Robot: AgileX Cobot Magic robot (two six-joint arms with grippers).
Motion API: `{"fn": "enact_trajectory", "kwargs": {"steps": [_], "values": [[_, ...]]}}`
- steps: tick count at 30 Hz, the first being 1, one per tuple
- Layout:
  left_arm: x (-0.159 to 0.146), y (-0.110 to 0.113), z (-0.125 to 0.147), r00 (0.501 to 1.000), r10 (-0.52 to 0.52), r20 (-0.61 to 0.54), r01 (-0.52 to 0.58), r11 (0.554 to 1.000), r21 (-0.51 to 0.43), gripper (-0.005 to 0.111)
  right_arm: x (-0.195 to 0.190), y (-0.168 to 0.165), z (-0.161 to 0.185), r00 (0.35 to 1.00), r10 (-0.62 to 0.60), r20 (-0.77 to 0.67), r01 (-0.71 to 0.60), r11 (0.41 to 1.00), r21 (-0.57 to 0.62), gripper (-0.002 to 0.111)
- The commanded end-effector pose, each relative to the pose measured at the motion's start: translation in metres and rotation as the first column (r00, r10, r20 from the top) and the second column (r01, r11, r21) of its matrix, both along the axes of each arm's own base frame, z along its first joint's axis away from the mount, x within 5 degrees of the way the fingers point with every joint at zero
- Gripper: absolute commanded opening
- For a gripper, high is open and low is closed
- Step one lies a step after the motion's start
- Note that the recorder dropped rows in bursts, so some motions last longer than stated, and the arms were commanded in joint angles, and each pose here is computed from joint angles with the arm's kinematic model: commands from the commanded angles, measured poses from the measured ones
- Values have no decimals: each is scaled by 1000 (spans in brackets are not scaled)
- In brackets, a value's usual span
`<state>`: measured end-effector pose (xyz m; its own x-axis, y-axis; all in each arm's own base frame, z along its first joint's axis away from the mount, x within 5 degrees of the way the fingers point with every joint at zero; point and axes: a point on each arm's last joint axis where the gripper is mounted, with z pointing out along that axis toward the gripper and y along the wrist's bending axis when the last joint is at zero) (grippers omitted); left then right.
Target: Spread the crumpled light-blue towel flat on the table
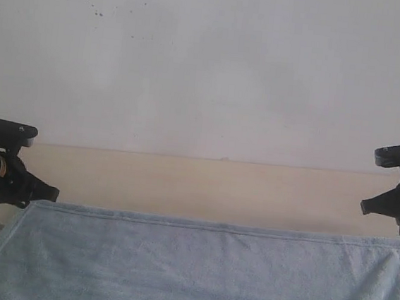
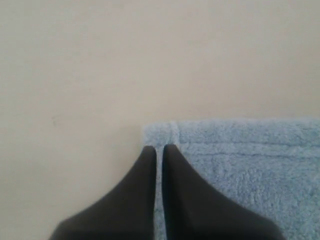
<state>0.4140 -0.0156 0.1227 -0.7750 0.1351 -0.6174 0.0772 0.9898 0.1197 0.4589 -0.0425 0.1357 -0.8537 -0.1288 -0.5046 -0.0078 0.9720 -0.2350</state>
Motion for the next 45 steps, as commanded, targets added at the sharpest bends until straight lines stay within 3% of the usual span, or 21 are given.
{"fn": "enact_trajectory", "kwargs": {"steps": [1, 7, 13, 19, 34, 45], "values": [[2, 4, 13, 999, 31, -9, -31, 999, 35, 4, -2, 0, 4, 1000, -18, -15, 18, 1000, 12, 5], [0, 0, 47, 996, 36, 78, -36, 999, 1, 4, -13, 2, 23, 1000, 4, 8, -4, 1000, 9, 5], [-5, -24, 54, 997, -34, 64, 34, 999, -4, 4, -41, 8, 29, 1000, 27, 14, -28, 998, 53, 5], [-10, -48, 40, 994, -106, -12, 106, 994, -30, 4, -69, 16, 3, 993, 63, -99, -50, 990, 130, 5], [-9, -49, -17, 982, -115, -152, 113, 993, -22, 4, -75, 20, -9, 992, 106, -72, -94, 984, 149, 5], [-7, -49, -34, 975, -140, -172, 141, 990, -2, 4, -73, 20, -40, 987, 105, -119, -86, 984, 156, 5]]}}
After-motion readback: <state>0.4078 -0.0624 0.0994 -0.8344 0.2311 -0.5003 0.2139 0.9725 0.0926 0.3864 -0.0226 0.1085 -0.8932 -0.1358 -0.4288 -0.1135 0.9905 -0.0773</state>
